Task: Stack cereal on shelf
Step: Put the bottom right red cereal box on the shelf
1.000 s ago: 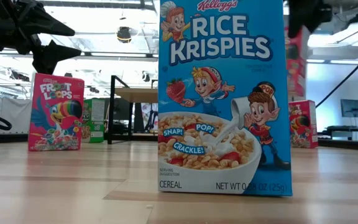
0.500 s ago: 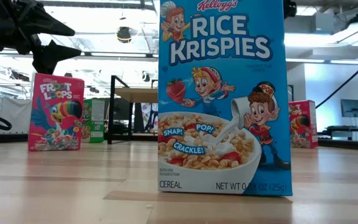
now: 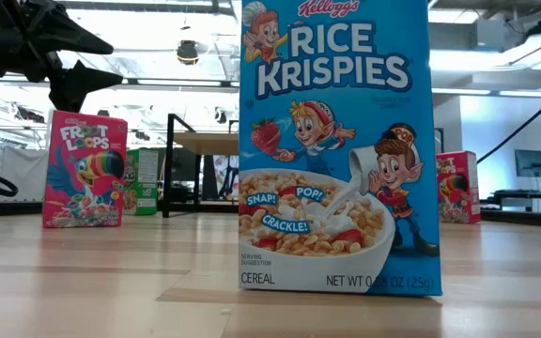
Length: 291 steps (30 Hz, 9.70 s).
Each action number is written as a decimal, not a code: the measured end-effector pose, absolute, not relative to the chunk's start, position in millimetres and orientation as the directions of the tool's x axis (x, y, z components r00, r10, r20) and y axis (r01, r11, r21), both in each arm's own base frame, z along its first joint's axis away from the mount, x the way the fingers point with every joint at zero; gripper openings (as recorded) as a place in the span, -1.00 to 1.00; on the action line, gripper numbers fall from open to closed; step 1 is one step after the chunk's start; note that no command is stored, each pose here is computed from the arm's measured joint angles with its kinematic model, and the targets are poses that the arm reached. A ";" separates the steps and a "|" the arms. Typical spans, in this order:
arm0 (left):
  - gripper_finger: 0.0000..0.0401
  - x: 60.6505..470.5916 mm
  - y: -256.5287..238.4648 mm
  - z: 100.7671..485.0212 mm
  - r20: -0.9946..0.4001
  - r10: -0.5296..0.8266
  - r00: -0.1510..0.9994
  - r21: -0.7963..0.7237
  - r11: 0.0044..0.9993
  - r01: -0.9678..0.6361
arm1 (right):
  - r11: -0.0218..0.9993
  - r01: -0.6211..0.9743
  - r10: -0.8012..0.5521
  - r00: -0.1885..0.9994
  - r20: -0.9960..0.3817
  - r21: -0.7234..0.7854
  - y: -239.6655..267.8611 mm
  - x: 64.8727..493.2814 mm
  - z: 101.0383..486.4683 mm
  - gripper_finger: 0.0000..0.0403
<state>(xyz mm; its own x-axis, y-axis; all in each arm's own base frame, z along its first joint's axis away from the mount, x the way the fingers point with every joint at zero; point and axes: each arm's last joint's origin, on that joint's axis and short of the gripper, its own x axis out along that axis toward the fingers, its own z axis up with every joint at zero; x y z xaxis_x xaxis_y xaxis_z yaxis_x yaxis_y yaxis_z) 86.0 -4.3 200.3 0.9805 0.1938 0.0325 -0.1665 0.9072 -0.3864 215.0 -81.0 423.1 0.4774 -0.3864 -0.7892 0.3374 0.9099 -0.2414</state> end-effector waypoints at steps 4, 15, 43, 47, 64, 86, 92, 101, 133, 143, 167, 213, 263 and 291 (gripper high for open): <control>0.11 86.0 -4.3 200.2 0.032 0.194 0.980 -0.360 0.917 -0.170 | 0.909 0.290 -0.406 0.445 -0.799 -0.300 -95.2 218.5 420.1 0.13; 0.11 86.0 -4.3 200.2 0.032 0.195 0.980 -0.358 0.918 -0.170 | 0.924 0.164 -0.383 0.354 -0.853 -0.346 -114.5 242.6 396.6 0.13; 0.11 86.0 -4.3 200.1 0.031 0.194 0.980 -0.365 0.915 -0.169 | 0.942 0.165 -0.332 0.350 -0.876 -0.291 -119.7 243.4 391.9 0.13; 0.11 86.1 -4.3 200.1 0.031 0.194 0.981 -0.366 0.915 -0.169 | 0.941 0.191 -0.331 0.344 -0.879 -0.280 -121.0 242.3 391.7 0.13; 0.11 86.0 -4.3 200.1 0.031 0.194 0.981 -0.364 0.916 -0.169 | 0.934 0.224 -0.342 0.337 -0.877 -0.278 -124.0 240.8 391.6 0.21; 0.11 86.0 -4.3 200.1 0.032 0.193 0.981 -0.364 0.916 -0.169 | 0.896 0.244 -0.432 0.285 -0.856 -0.371 -124.9 239.3 392.9 0.27; 0.11 86.0 -4.3 200.1 0.032 0.194 0.981 -0.365 0.916 -0.169 | 0.895 0.250 -0.431 0.275 -0.860 -0.369 -122.8 236.4 397.4 0.27; 0.11 86.1 -4.5 200.1 0.032 0.189 0.981 -0.367 0.916 -0.164 | 0.887 0.362 -0.406 0.315 -0.858 -0.287 -105.0 226.5 427.1 0.27; 0.11 86.4 -6.5 196.8 -0.001 0.120 0.993 -0.396 0.911 -0.111 | 0.896 0.439 -0.330 0.568 -0.754 -0.061 -20.6 211.5 296.7 0.27; 0.11 86.4 -6.4 196.2 -0.007 0.121 0.993 -0.395 0.912 -0.114 | 0.904 0.411 -0.395 0.703 -0.592 -0.116 -30.8 207.7 262.4 0.27; 0.11 86.4 -6.3 195.8 -0.011 0.124 0.992 -0.377 0.919 -0.119 | 0.805 0.562 -0.549 0.586 -0.596 -0.190 -73.4 213.1 251.9 0.27; 0.11 86.4 -6.1 195.8 -0.011 0.131 0.991 -0.289 0.949 -0.129 | 0.756 0.652 -0.606 0.669 -0.430 -0.051 -92.8 221.2 267.0 0.27; 0.11 86.4 -6.2 195.9 -0.010 0.130 0.991 -0.269 0.955 -0.128 | 0.765 0.644 -0.580 0.699 -0.419 0.016 -79.6 258.4 264.5 0.27; 0.11 86.4 -6.1 195.8 -0.011 0.131 0.991 -0.289 0.949 -0.128 | 0.714 0.685 -0.636 0.553 -0.538 -0.141 -101.9 225.8 263.8 0.27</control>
